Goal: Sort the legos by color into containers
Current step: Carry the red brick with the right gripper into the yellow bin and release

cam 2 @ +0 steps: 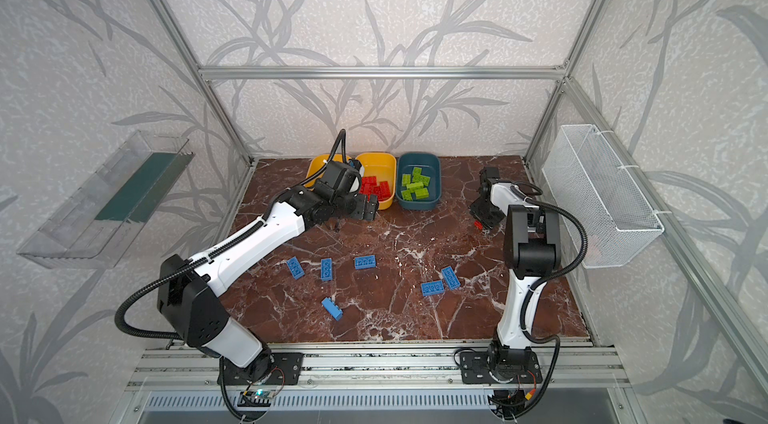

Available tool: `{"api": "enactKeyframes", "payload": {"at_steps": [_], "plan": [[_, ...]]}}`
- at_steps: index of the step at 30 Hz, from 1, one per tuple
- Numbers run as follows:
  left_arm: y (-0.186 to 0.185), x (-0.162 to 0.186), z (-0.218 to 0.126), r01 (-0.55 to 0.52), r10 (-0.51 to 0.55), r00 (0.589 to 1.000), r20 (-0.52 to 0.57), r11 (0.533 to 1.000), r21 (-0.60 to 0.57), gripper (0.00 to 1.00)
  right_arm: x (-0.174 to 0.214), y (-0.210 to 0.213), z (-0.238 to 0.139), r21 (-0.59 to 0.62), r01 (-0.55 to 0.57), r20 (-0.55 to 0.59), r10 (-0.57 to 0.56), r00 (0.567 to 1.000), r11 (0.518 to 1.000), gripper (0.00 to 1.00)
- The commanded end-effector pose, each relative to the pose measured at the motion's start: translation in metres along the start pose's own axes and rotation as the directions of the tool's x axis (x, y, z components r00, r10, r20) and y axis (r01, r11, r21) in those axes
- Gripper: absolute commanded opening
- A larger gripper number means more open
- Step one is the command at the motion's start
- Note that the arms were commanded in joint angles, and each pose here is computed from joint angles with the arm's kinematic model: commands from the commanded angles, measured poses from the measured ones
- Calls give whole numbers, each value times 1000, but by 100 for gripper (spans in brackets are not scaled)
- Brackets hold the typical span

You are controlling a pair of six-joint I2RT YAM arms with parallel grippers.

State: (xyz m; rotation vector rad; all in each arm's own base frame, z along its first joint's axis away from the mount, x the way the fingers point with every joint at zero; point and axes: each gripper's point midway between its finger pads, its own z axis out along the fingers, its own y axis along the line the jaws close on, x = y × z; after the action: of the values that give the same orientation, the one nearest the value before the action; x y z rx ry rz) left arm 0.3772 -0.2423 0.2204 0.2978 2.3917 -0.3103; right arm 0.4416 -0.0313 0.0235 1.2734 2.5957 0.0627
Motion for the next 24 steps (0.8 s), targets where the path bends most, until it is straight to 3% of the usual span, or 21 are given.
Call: {"api": "enactKeyframes", "payload": {"at_steps": [1, 13, 19, 24], "plan": [[0, -4, -8, -1, 1, 1000, 6, 1000, 13, 99, 8, -12, 6, 51, 34, -47, -31, 998, 998, 34], [11, 5, -6, 51, -51, 999, 0, 999, 17, 99, 35, 23, -38, -99, 182, -53, -188, 981, 978, 29], [23, 14, -7, 108, -108, 994, 5, 994, 14, 99, 71, 78, -75, -247, 289, -40, -308, 951, 925, 30], [38, 22, -13, 153, -153, 988, 19, 988, -4, 99, 110, 139, -105, -424, 349, -25, -396, 918, 836, 30]]}}
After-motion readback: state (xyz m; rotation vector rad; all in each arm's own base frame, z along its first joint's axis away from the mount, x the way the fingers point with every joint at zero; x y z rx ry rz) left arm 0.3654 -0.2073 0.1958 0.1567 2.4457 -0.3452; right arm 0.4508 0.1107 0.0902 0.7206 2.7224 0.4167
